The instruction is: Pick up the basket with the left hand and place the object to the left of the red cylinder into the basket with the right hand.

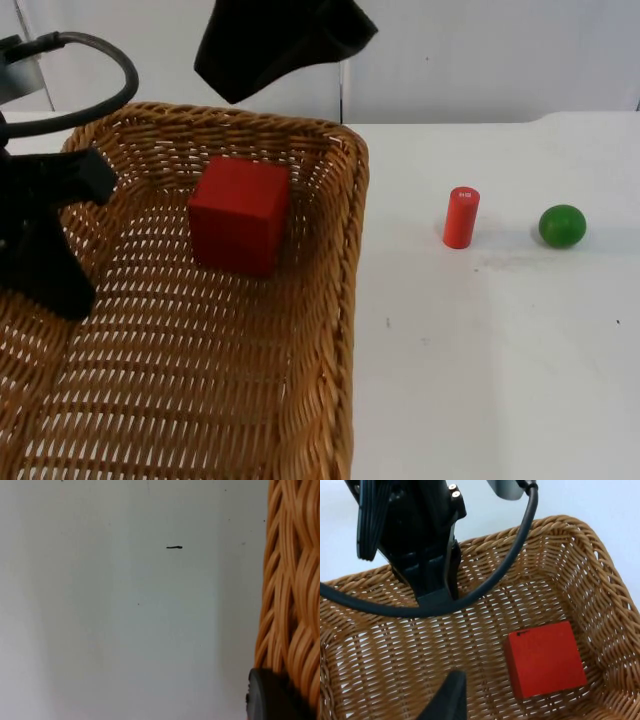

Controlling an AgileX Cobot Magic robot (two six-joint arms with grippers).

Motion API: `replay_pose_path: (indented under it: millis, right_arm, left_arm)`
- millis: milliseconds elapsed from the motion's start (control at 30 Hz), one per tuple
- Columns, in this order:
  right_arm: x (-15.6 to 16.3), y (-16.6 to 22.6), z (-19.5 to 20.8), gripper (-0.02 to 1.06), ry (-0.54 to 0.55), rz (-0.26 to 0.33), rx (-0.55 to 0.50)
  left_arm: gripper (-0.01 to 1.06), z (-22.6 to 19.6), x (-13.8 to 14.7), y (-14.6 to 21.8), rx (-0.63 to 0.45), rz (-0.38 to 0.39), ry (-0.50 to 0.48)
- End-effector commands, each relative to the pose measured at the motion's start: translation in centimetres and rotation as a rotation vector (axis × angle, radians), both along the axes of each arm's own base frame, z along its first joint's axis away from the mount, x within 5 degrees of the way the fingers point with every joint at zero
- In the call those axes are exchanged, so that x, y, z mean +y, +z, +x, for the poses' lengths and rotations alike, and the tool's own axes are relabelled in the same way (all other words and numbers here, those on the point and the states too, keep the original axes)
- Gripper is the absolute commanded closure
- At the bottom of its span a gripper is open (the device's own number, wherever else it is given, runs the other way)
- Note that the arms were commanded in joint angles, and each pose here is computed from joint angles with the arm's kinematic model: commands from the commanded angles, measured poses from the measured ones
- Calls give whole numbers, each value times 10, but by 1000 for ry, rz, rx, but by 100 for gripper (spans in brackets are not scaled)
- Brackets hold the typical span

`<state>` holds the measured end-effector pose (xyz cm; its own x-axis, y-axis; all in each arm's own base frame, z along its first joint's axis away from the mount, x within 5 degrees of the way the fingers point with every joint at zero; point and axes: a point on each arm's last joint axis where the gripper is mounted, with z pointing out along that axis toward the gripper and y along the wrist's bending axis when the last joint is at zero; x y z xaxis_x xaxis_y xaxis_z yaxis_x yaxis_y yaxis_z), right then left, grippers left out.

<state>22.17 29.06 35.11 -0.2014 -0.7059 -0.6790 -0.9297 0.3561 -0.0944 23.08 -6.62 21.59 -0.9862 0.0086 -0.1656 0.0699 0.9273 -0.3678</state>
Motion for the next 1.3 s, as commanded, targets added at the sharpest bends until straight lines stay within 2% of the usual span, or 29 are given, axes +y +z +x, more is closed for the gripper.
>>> replay_pose_path:
  millis: [0, 167, 400, 667, 1000, 1167, 1267]
  right_arm:
    - [-1, 5, 1, -1, -8, 27, -23]
    - [-1, 6, 1, -1, -9, 37, -34]
    - [-3, 10, 0, -1, -5, 43, -43]
    - [-22, 42, -17, -1, 2, 97, -92]
    - [-37, 57, -30, -1, 19, 93, -100]
    - [-42, 57, -33, -1, 17, 96, -109]
    - [-49, 56, -38, -1, 11, 93, -120]
  left_arm:
    - [105, 2, -2, 6, -47, -25, 2]
    - [105, 7, -2, 5, -88, -17, 9]
    - [105, 15, -3, -12, -55, -1, -21]
    - [105, 31, -2, -35, -57, 33, -14]
    - [105, 62, -6, -51, -46, 47, -66]
    - [105, 77, 4, -64, -30, 14, -31]
    - [105, 86, 21, -73, -14, -23, 18]
